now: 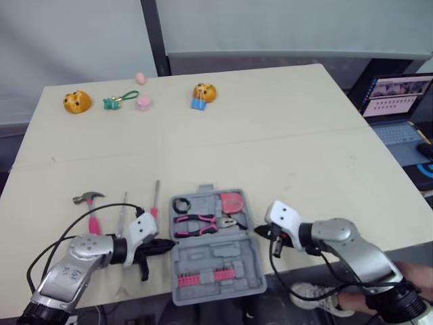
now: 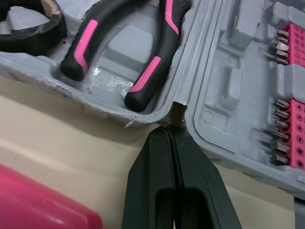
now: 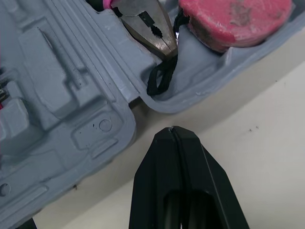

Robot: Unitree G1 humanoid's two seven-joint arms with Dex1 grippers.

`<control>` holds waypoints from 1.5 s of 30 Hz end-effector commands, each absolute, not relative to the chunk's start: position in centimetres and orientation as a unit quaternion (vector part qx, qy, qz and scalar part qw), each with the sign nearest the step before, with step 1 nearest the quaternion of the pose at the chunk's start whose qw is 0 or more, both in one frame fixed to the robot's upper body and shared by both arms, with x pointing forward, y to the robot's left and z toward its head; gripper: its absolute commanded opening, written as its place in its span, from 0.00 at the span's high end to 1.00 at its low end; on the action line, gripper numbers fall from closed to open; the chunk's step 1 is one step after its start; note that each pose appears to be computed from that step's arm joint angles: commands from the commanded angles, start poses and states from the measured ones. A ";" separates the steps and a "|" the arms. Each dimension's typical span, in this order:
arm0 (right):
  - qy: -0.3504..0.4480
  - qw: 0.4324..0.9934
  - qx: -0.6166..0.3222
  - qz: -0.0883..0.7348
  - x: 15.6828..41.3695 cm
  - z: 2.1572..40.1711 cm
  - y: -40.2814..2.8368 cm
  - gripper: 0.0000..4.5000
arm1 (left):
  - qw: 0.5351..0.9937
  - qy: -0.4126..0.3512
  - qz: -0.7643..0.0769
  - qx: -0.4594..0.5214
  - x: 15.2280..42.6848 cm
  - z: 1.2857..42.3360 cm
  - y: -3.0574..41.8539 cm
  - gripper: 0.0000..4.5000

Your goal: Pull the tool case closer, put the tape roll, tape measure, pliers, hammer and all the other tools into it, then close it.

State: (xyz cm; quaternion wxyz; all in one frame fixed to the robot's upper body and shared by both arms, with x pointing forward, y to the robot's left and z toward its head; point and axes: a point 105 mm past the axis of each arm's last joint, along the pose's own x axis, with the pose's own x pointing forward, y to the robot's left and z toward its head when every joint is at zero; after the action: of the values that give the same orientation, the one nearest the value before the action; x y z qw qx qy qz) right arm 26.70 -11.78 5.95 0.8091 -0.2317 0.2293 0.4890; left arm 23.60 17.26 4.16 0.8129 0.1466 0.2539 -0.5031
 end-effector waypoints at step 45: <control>0.210 0.836 -0.242 0.445 30.2 5.5 -10.8 1.00 | 0.834 0.205 -0.485 0.162 27.5 5.5 14.9 0.99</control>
State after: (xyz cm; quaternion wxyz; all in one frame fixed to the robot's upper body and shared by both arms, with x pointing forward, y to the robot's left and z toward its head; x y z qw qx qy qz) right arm 30.18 -11.31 5.51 0.8353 -0.2415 0.2186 0.4430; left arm 27.28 16.04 4.63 0.8367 0.1610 0.2292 -0.4706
